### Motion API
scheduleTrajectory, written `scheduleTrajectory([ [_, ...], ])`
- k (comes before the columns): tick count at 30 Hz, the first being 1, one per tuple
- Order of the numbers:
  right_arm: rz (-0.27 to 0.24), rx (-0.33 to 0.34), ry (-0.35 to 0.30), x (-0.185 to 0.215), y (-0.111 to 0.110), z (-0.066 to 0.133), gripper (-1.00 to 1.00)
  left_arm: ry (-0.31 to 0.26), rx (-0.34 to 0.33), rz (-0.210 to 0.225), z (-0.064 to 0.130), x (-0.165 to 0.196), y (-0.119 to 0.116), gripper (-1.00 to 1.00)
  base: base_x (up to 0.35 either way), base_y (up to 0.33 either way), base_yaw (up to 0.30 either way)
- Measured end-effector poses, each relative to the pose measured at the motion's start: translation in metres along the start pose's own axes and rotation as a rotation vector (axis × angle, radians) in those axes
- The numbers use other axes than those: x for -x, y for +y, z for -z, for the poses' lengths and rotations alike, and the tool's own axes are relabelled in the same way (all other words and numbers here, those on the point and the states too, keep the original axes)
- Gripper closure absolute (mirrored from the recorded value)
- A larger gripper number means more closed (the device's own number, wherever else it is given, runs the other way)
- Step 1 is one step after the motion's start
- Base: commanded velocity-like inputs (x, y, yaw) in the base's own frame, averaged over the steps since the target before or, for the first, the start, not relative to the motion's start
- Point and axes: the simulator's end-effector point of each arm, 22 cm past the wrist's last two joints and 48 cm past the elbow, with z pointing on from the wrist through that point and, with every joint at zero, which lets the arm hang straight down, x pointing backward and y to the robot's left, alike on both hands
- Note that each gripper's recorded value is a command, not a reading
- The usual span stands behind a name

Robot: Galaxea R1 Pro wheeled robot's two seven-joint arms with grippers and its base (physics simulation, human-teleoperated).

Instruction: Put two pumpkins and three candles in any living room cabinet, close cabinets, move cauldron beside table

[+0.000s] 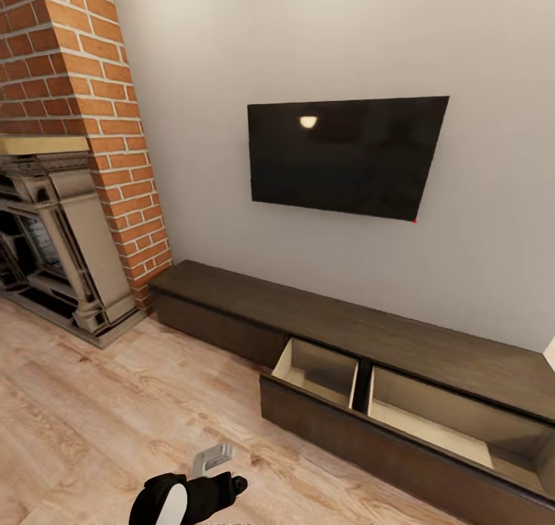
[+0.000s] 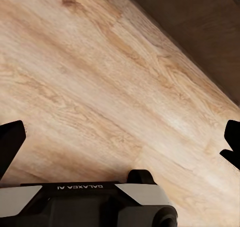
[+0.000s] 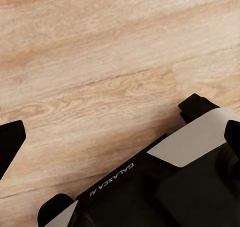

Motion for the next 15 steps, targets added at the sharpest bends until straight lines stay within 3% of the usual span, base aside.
scheduleTrajectory([
  [15, 0.0, 0.001, -0.003, -0.0002, 0.0013, 0.0004, -1.0, 0.0, 0.0, 0.0, 0.0, 0.0, 0.0, -1.0, 0.0, 0.0, 0.3],
])
